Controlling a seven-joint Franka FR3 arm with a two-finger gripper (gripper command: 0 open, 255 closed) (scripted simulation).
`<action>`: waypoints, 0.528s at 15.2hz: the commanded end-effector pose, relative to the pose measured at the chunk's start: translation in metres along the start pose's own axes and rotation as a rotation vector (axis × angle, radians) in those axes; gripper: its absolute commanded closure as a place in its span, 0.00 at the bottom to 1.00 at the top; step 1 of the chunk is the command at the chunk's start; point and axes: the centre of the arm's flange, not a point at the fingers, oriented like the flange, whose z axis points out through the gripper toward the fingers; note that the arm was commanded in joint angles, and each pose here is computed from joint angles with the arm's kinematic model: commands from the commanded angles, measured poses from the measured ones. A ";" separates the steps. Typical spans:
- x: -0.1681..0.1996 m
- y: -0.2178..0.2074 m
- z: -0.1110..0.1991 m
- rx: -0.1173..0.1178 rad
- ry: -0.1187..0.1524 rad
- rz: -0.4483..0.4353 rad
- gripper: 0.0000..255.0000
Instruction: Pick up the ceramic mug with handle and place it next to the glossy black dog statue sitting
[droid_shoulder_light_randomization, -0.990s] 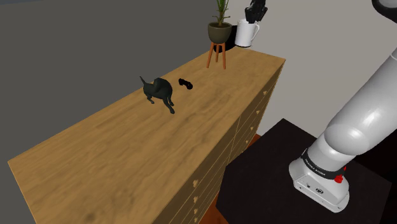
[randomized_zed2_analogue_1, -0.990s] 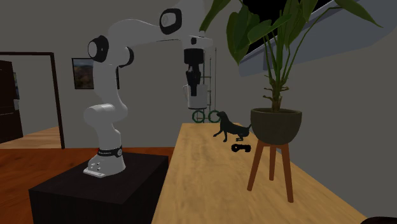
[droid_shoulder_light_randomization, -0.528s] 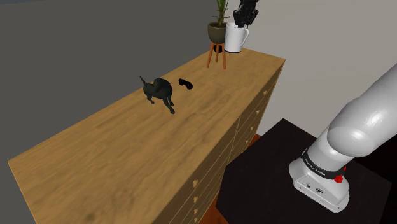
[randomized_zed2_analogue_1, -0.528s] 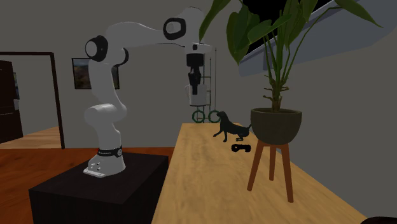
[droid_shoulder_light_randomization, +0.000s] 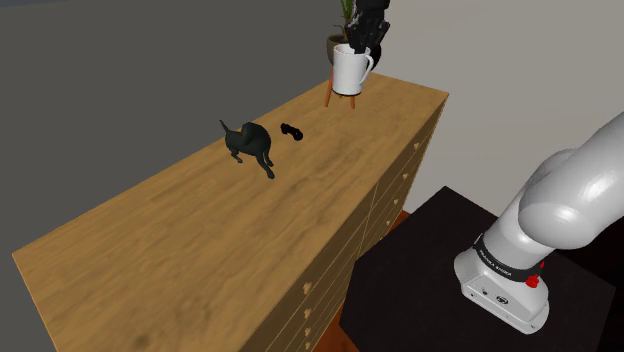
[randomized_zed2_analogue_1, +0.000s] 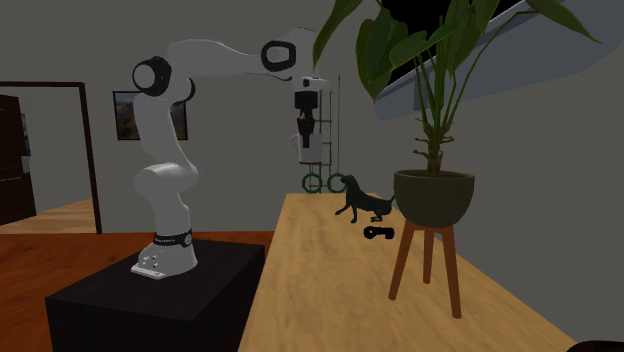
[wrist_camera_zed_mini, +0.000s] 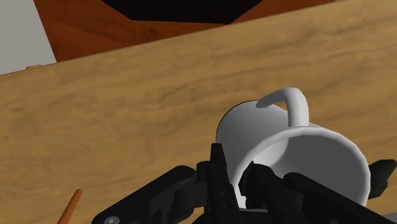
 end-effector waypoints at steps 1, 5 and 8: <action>-0.007 -0.027 0.002 0.000 0.000 0.002 1.00; -0.019 -0.078 0.005 0.000 0.000 0.002 1.00; -0.029 -0.116 0.008 0.000 0.000 0.002 1.00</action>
